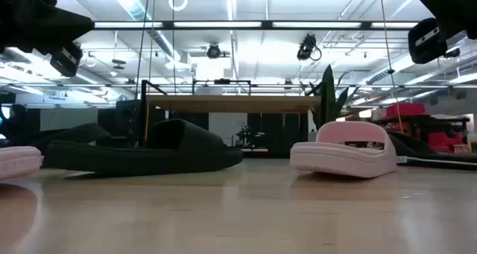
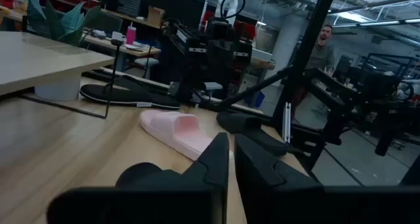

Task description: Pick and place slides into the shelf

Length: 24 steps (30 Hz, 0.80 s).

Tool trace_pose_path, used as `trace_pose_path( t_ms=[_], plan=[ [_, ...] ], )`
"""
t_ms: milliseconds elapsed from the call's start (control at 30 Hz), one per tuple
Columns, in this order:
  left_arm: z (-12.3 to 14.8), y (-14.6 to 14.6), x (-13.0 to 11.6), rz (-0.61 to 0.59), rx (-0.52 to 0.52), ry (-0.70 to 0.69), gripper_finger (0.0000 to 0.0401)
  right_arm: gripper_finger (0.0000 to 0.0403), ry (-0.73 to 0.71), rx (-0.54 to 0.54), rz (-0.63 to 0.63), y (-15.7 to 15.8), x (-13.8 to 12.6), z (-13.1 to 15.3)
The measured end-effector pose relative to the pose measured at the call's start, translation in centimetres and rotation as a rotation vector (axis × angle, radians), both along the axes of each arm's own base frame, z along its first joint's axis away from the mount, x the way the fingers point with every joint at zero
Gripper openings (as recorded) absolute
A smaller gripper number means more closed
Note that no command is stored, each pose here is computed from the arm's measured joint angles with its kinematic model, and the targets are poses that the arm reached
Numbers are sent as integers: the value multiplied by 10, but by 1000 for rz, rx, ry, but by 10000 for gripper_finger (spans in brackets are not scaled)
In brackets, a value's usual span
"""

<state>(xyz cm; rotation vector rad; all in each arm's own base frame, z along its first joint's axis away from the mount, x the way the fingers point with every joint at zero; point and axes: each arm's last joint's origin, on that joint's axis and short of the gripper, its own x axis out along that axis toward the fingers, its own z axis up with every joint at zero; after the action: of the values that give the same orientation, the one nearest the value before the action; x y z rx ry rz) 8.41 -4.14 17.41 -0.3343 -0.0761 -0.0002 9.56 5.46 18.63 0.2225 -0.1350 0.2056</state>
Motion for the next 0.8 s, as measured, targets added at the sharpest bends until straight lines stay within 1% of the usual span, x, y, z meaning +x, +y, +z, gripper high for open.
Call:
trace_pose_path(
  t_ms=[233, 567, 800],
  plan=[
    [0, 0, 0, 0, 0, 0, 21, 13, 0, 0, 0, 0, 0, 0],
    [0, 0, 0, 0, 0, 0, 36, 13, 0, 0, 0, 0, 0, 0],
    [0, 0, 0, 0, 0, 0, 27, 13, 0, 0, 0, 0, 0, 0]
  ],
)
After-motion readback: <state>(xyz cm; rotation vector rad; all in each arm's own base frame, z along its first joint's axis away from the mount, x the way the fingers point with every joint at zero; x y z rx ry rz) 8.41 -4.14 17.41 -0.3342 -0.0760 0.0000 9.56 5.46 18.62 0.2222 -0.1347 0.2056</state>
